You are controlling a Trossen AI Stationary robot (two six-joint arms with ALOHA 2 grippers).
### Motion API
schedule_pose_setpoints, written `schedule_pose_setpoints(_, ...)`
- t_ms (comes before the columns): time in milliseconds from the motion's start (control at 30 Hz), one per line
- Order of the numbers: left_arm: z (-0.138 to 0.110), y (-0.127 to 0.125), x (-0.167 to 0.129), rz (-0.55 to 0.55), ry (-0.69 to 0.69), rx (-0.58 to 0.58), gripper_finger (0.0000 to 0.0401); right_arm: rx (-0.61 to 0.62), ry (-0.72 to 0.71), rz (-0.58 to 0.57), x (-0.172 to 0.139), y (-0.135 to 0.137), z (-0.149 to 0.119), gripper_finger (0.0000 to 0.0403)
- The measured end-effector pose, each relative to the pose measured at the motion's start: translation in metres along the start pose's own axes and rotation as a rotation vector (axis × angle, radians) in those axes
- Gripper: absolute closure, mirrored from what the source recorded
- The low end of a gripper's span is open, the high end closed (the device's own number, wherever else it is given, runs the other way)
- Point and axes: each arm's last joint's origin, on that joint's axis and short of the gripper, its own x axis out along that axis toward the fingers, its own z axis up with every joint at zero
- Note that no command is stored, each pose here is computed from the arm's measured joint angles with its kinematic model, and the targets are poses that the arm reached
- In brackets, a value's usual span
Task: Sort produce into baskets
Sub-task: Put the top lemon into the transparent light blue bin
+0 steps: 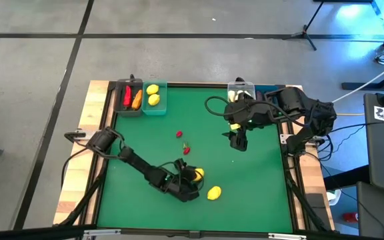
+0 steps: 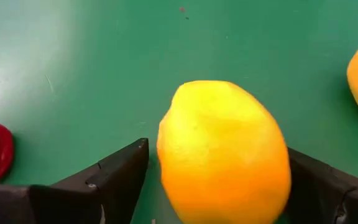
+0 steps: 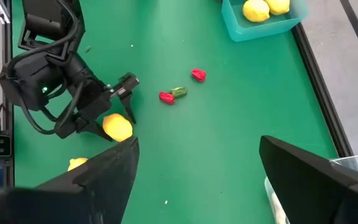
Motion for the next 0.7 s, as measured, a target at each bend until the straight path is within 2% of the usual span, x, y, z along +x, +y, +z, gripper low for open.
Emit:
schedule_pose_setpoints(167,0.002,0.002,0.003,-0.021,0.028,-0.036,0.0127,0.0,0.0,0.0,0.0,0.0,0.0,0.0072)
schedule_pose_setpoints(467,0.019,0.007,-0.008,-0.062,0.042,-0.005,0.0212,-0.005,-0.001,0.0,0.0,0.0,0.0,0.0072)
schedule_pose_setpoints(567,0.032,0.017,-0.016,-0.034,0.059,0.004,0.022,-0.029,-0.001,0.0,0.0,0.0,0.0,0.0072)
schedule_pose_setpoints(700,0.054,0.042,-0.03,0.051,0.108,-0.053,0.0209,-0.065,-0.015,-0.012,-0.005,-0.002,-0.001,0.0072)
